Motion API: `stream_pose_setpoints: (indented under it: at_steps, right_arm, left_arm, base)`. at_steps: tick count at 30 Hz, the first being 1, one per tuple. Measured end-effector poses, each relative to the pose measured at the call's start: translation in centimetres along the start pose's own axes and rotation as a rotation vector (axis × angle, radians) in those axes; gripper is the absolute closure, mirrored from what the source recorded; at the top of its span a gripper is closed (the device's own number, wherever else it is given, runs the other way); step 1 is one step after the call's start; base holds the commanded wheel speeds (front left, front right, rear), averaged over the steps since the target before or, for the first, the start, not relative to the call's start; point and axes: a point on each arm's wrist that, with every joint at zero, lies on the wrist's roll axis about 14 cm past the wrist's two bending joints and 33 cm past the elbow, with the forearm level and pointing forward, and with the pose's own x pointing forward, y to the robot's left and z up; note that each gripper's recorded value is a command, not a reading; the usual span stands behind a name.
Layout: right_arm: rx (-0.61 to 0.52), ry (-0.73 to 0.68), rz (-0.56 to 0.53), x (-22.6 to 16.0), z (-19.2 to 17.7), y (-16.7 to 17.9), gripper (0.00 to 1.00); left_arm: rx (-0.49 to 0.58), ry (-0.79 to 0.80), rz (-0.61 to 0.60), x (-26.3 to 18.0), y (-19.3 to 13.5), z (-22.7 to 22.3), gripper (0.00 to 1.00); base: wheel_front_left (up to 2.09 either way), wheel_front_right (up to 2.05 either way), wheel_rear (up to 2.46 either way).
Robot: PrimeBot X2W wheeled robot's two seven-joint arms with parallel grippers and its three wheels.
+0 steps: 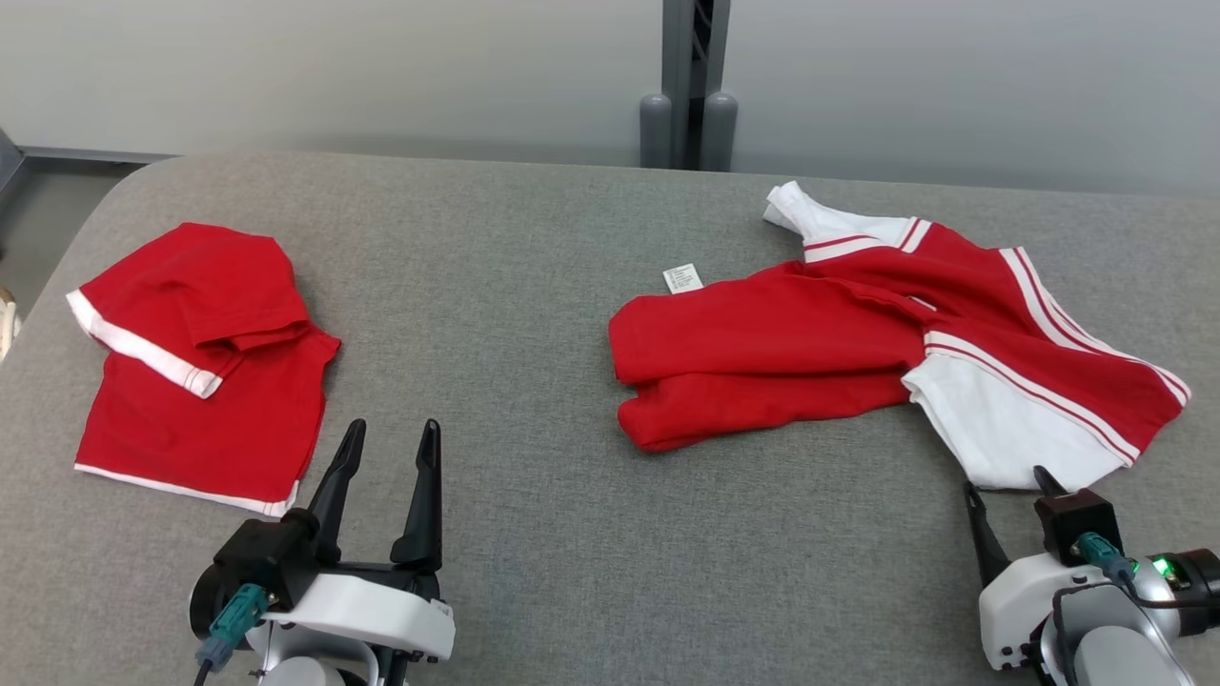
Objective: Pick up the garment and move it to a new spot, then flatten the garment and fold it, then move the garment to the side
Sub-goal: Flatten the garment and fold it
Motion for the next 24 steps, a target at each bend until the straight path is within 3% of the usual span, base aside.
stream_pose_setpoints:
  at_steps: [13, 15, 16, 24]
  right_arm:
    - [-0.035, 0.062, -0.023, 2.0, -1.2, -0.7, 0.00]
    - [-0.026, 0.056, -0.035, 2.3, -0.9, -1.0, 0.87]
    - [-0.020, 0.040, -0.041, 2.6, -0.4, -1.2, 1.00]
    - [0.029, -0.038, -0.033, 2.6, 2.1, -0.7, 1.00]
  left_arm:
    - [0.000, 0.019, 0.030, 0.3, 1.1, -0.6, 0.00]
    - [0.000, 0.020, 0.028, 0.4, 1.0, -0.6, 0.00]
    - [0.001, 0.018, 0.027, 0.5, 1.0, -0.6, 0.00]
    - [-0.001, 0.009, 0.013, 0.8, 0.5, -0.3, 0.00]
  base:
    - [0.00, 0.00, 0.00]
    - [0.00, 0.00, 0.00]
    - [0.00, 0.00, 0.00]
    - [0.00, 0.00, 0.00]
